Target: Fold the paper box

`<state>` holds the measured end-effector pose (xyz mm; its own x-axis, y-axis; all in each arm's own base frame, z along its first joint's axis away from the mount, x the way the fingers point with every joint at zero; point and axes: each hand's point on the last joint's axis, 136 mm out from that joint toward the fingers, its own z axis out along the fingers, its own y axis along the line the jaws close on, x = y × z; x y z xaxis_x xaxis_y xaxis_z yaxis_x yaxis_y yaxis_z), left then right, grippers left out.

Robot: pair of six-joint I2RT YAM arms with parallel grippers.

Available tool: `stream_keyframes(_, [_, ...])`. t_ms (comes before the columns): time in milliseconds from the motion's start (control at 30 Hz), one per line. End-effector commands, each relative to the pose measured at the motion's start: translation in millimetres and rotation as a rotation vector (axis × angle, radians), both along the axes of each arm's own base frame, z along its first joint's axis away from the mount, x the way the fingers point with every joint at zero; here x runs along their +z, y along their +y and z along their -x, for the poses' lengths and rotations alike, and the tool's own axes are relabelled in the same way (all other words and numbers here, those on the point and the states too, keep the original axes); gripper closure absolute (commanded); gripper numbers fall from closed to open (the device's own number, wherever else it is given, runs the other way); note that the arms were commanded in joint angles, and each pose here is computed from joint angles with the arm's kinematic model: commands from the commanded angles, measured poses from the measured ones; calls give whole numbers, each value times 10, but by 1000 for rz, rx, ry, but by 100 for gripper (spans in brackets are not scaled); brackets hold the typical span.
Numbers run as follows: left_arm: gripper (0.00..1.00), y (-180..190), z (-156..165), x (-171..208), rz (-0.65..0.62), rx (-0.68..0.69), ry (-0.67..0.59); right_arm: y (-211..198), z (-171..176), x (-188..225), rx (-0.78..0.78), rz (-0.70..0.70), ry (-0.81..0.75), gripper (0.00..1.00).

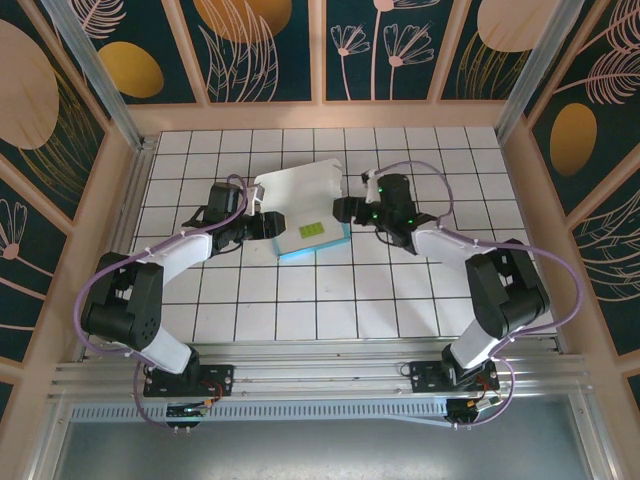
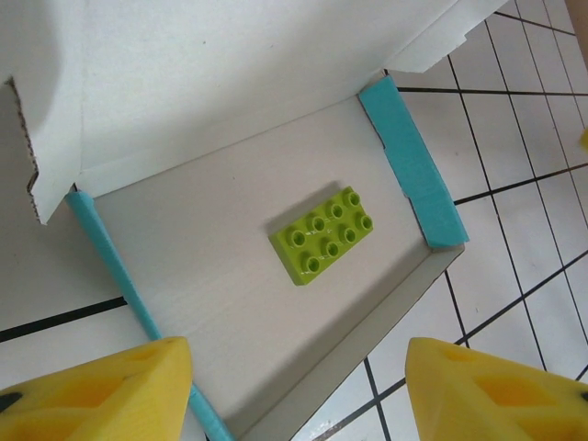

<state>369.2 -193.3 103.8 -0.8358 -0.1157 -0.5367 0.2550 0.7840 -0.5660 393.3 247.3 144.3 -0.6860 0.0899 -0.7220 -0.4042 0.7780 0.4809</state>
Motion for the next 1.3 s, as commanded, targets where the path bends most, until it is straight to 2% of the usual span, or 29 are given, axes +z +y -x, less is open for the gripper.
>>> stream_keyframes(0, [38,46,3,194,-13,21,-65,-3,-118,251,130,19,-113,15])
stream_keyframes(167, [35,307,-96,450,-108,144,-161,146,-371,251,268,68,-129,13])
stream_keyframes(267, [32,459,-223,510,-191,209,-184,212,-574,184,281,94,-127,15])
stream_keyframes(367, [30,541,-317,443,-271,223,-163,248,-758,105,270,118,-119,25])
stream_keyframes(433, [30,533,-433,524,-286,222,-179,263,-825,69,269,123,-120,29])
stream_keyframes(533, [31,473,-518,530,-286,197,-179,292,-877,62,271,121,-125,41])
stream_keyframes(633, [34,410,-587,509,-285,166,-162,301,-920,79,264,127,-131,48])
stream_keyframes(1033, [44,395,-740,502,-325,157,-145,297,-959,160,264,199,-172,59])
stream_keyframes(1267, [60,370,-758,486,-326,143,-131,320,-972,193,277,204,-176,70])
